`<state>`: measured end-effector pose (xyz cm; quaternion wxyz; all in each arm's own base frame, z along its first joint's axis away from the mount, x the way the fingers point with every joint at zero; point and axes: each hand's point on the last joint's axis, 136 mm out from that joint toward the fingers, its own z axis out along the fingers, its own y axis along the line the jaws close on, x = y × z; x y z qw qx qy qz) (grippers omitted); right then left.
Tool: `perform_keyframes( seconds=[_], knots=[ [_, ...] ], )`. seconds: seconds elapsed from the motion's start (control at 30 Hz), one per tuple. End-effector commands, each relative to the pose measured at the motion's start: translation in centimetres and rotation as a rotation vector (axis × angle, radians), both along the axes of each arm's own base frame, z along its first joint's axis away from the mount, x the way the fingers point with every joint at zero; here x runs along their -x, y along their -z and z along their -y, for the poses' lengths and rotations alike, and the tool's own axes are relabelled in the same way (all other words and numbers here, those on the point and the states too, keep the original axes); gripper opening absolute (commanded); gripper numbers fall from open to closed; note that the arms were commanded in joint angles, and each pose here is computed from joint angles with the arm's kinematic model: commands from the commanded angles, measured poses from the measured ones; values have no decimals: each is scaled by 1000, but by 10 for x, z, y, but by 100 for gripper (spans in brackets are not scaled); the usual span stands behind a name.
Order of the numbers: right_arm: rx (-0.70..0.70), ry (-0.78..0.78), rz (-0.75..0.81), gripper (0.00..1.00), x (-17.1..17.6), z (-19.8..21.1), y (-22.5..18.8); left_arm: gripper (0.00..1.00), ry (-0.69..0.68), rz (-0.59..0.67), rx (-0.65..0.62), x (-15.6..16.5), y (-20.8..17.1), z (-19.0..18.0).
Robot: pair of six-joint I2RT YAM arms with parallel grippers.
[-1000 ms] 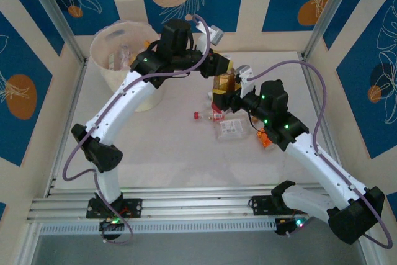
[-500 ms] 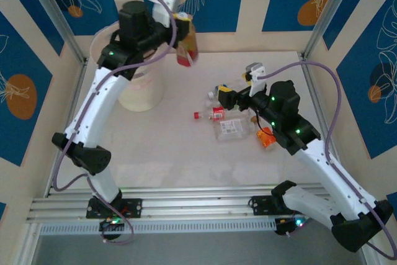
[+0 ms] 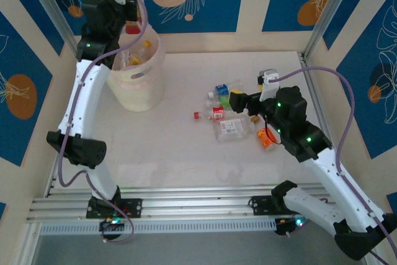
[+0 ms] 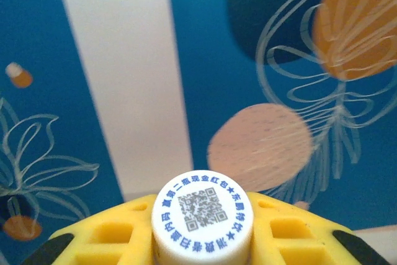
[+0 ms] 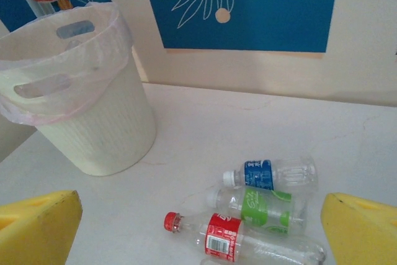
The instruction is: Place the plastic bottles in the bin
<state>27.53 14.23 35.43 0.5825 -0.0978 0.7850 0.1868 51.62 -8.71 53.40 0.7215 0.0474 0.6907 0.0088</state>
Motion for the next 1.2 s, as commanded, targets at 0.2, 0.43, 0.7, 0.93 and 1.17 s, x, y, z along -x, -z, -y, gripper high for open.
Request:
perform_keyframes(
  seconds=[0.2,0.43,0.7,0.93,1.17],
  knots=[
    [19,83,-47,99,10,20,12,0,-95,-109,108,-45,56,-38],
    [15,94,-57,99,15,25,17,0,-104,-241,173,-70,113,-41],
    [21,129,-95,99,16,31,26,0,-95,-388,301,-85,169,-49],
    [59,253,-226,99,20,52,59,1,-119,-481,321,-88,204,-55],
    [115,402,-346,99,30,80,88,6,-143,-552,316,-91,238,-59]
  ],
)
